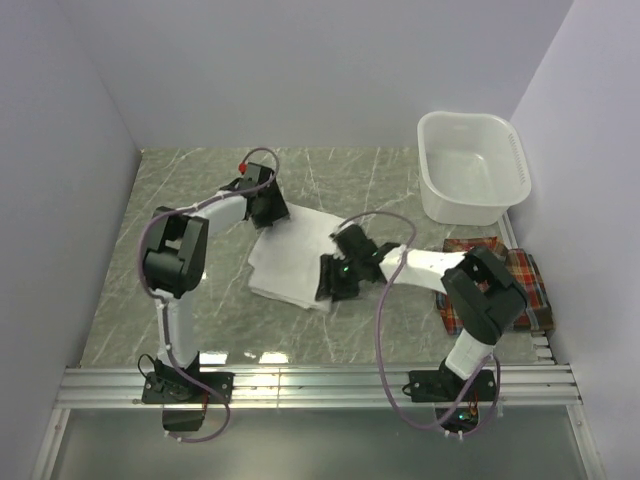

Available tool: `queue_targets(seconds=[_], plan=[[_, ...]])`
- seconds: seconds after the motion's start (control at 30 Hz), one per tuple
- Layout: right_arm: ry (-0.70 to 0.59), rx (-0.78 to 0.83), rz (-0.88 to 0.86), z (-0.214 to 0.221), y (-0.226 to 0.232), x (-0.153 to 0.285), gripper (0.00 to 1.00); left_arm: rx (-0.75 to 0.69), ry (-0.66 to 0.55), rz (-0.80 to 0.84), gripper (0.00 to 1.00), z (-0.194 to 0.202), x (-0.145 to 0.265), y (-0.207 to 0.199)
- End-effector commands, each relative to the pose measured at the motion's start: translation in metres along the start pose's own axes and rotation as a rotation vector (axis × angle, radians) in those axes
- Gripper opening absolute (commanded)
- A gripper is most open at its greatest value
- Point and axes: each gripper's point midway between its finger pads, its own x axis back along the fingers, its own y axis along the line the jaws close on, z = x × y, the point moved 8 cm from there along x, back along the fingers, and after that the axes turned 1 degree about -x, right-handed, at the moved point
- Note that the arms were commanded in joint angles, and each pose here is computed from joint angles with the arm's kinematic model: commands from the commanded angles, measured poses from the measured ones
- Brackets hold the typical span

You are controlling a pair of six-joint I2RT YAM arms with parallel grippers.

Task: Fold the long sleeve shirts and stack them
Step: Fold the shirt

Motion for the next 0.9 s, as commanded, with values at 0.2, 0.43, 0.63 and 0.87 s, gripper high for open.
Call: queue_targets(seconds=[0.2, 0.43, 0.63, 0.87], plan=[[-0.016, 0.13, -0.191, 0.012, 0.11, 0.024, 0.59, -0.175, -0.205, 0.032, 0.66, -0.09, 0.016, -0.037], [-0.219, 0.182, 0.008, -0.051, 0.058, 0.051, 0.64, 0.065, -0.27, -0.001, 0.98, -0.044, 0.125, -0.003], [-0.312, 0.187, 0.109, -0.124, 0.012, 0.059, 0.75, 0.187, -0.172, 0.091, 0.95, 0.034, 0.15, 0.038], [-0.292, 0.212, 0.127, -0.176, -0.008, 0.035, 0.78, 0.206, -0.014, 0.162, 0.83, 0.106, 0.13, 0.049]])
